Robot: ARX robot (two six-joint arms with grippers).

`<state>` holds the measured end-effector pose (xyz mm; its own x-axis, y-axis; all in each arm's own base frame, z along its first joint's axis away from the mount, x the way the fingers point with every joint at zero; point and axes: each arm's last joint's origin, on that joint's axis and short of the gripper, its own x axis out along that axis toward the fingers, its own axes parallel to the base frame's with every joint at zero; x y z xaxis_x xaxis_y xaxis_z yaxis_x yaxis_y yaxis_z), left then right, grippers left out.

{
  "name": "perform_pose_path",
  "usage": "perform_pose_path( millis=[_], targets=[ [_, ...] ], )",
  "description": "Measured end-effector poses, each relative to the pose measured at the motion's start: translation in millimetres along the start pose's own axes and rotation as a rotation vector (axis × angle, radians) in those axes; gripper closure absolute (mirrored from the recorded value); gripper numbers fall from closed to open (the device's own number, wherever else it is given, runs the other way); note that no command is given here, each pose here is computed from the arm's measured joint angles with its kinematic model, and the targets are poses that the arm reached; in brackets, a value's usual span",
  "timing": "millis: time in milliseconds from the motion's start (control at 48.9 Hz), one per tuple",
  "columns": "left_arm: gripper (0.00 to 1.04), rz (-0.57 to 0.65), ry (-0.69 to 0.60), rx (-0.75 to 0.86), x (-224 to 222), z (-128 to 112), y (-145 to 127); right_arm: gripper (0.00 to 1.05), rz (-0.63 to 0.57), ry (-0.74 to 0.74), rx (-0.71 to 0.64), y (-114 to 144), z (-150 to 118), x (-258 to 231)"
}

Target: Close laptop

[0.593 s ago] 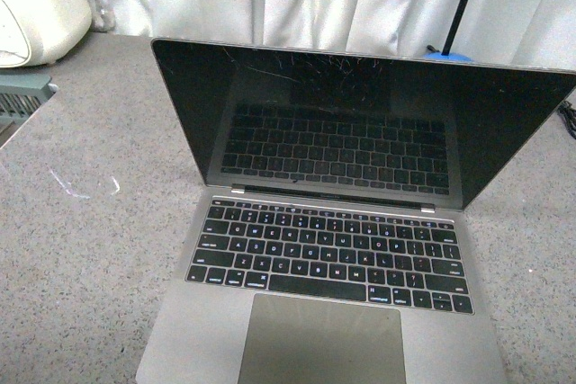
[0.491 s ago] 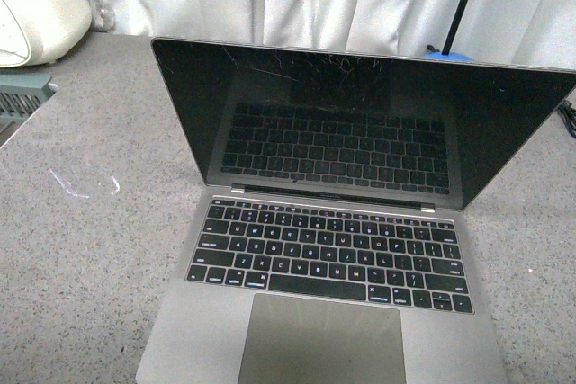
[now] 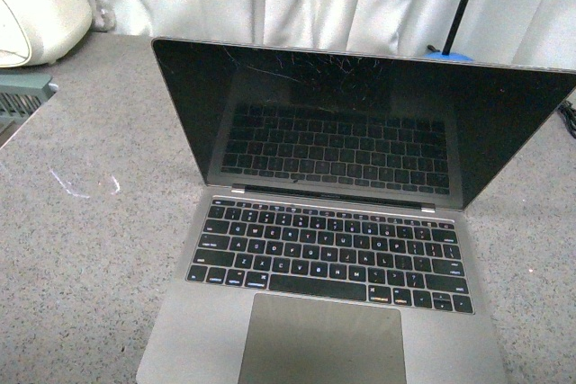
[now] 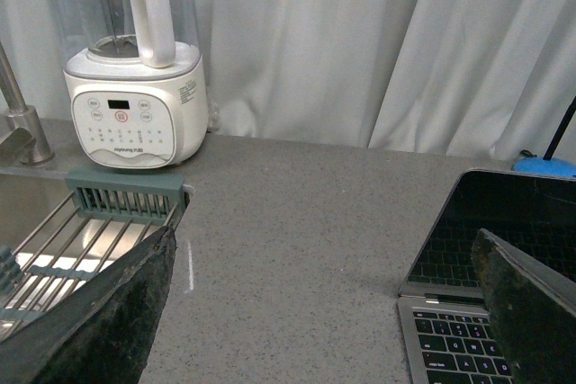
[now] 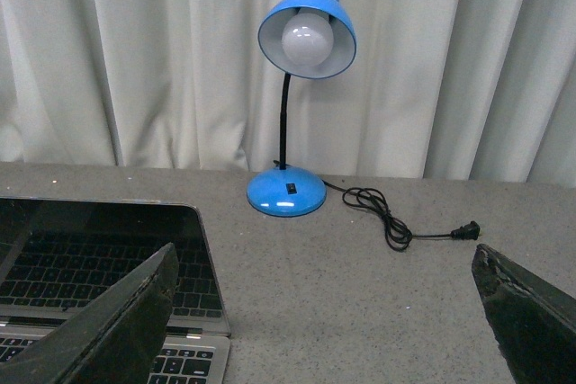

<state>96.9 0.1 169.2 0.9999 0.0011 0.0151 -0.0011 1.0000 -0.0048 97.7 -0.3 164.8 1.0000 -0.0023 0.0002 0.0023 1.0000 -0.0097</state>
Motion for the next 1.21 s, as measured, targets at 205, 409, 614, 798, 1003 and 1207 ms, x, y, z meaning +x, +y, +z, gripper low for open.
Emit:
perform_pose_path(
  millis=[205, 409, 614, 798, 1003, 1207],
  targets=[
    [0.06, 0.0, 0.0, 0.0, 0.0, 0.0, 0.0, 0.09, 0.0, 0.0, 0.0, 0.0, 0.0, 0.0],
    [0.06, 0.0, 0.0, 0.0, 0.0, 0.0, 0.0, 0.09, 0.0, 0.0, 0.0, 0.0, 0.0, 0.0],
    [0.06, 0.0, 0.0, 0.0, 0.0, 0.0, 0.0, 0.09, 0.0, 0.0, 0.0, 0.0, 0.0, 0.0],
    [0.06, 0.0, 0.0, 0.0, 0.0, 0.0, 0.0, 0.09, 0.0, 0.0, 0.0, 0.0, 0.0, 0.0],
    [0.06, 0.0, 0.0, 0.0, 0.0, 0.0, 0.0, 0.09, 0.0, 0.0, 0.0, 0.0, 0.0, 0.0],
    [0.06, 0.0, 0.0, 0.0, 0.0, 0.0, 0.0, 0.09, 0.0, 0.0, 0.0, 0.0, 0.0, 0.0]
  ],
)
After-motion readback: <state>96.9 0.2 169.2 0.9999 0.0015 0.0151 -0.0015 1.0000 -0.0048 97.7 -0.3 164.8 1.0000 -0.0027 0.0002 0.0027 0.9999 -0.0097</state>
